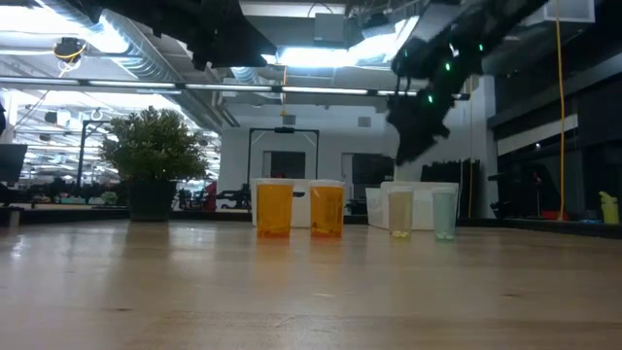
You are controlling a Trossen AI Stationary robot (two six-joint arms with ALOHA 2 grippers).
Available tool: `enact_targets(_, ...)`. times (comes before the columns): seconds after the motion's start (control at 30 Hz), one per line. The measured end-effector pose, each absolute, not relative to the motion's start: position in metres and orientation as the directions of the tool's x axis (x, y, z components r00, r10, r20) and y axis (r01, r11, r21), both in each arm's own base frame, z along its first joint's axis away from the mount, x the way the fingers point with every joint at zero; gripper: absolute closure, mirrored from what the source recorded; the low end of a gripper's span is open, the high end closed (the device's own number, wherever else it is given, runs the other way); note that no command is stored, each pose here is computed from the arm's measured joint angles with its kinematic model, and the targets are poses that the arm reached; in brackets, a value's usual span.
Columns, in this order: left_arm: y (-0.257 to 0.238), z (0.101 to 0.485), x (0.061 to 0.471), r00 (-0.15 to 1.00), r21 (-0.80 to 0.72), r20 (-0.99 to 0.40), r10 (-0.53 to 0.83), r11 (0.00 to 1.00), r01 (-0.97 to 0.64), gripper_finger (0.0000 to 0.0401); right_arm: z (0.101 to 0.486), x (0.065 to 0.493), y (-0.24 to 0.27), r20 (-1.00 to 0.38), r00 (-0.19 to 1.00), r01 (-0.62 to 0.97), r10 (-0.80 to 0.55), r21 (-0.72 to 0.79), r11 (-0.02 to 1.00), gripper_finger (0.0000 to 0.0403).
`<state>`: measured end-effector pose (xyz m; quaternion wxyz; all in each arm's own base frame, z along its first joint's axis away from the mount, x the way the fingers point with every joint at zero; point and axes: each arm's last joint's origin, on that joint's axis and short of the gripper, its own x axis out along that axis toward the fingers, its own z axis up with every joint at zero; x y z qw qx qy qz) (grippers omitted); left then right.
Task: Pick and place medicine bottles into bin by pill shape (circle, oval)
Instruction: Put the yellow pill bottle into the right white bin, then put the pink pill bottle into the right white bin
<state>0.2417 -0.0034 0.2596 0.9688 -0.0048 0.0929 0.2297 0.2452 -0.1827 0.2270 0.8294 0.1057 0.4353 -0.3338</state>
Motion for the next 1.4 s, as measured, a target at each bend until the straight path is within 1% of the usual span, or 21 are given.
enact_targets(0.17,-0.003,0.260,0.242,0.877,0.033,-0.182,0.445,0.894,-0.447,0.0197,0.197,0.237,-0.195,-0.826,0.401,0.652,-0.397,-0.048,0.757,0.0281)
enact_targets(0.5,-0.003,0.260,0.242,0.877,0.034,-0.182,0.445,0.894,-0.447,0.0197,0.177,0.239,-0.203,-0.849,0.364,0.665,-0.382,-0.050,0.745,0.0280)
enact_targets(0.6,-0.003,0.260,0.242,0.877,0.033,-0.182,0.445,0.894,-0.447,0.0197,0.175,0.240,-0.204,-0.849,0.365,0.665,-0.383,-0.050,0.745,0.0270)
enact_targets(0.77,-0.003,0.260,0.242,0.877,0.034,-0.182,0.445,0.894,-0.447,0.0197,0.175,0.239,-0.203,-0.854,0.358,0.663,-0.378,-0.052,0.747,0.0239)
enact_targets(0.93,-0.003,0.260,0.242,0.877,0.034,-0.182,0.445,0.894,-0.447,0.0197,0.189,0.237,-0.201,-0.828,0.390,0.664,-0.404,-0.051,0.746,0.0218)
enact_targets(1.13,-0.003,0.260,0.242,0.877,0.034,-0.182,0.445,0.894,-0.447,0.0197,0.225,0.233,-0.193,-0.786,0.444,0.673,-0.431,-0.025,0.739,0.0215)
enact_targets(1.2,-0.003,0.260,0.242,0.877,0.034,-0.182,0.445,0.894,-0.447,0.0197,0.234,0.233,-0.183,-0.777,0.484,0.654,-0.401,0.017,0.756,0.0214)
enact_targets(1.27,-0.003,0.260,0.242,0.877,0.034,-0.182,0.445,0.894,-0.447,0.0197,0.243,0.236,-0.169,-0.765,0.536,0.601,-0.356,0.050,0.798,0.0214)
enact_targets(1.4,-0.003,0.260,0.242,0.877,0.034,-0.183,0.445,0.894,-0.447,0.0197,0.255,0.244,-0.133,-0.762,0.584,0.491,-0.279,0.058,0.869,0.0214)
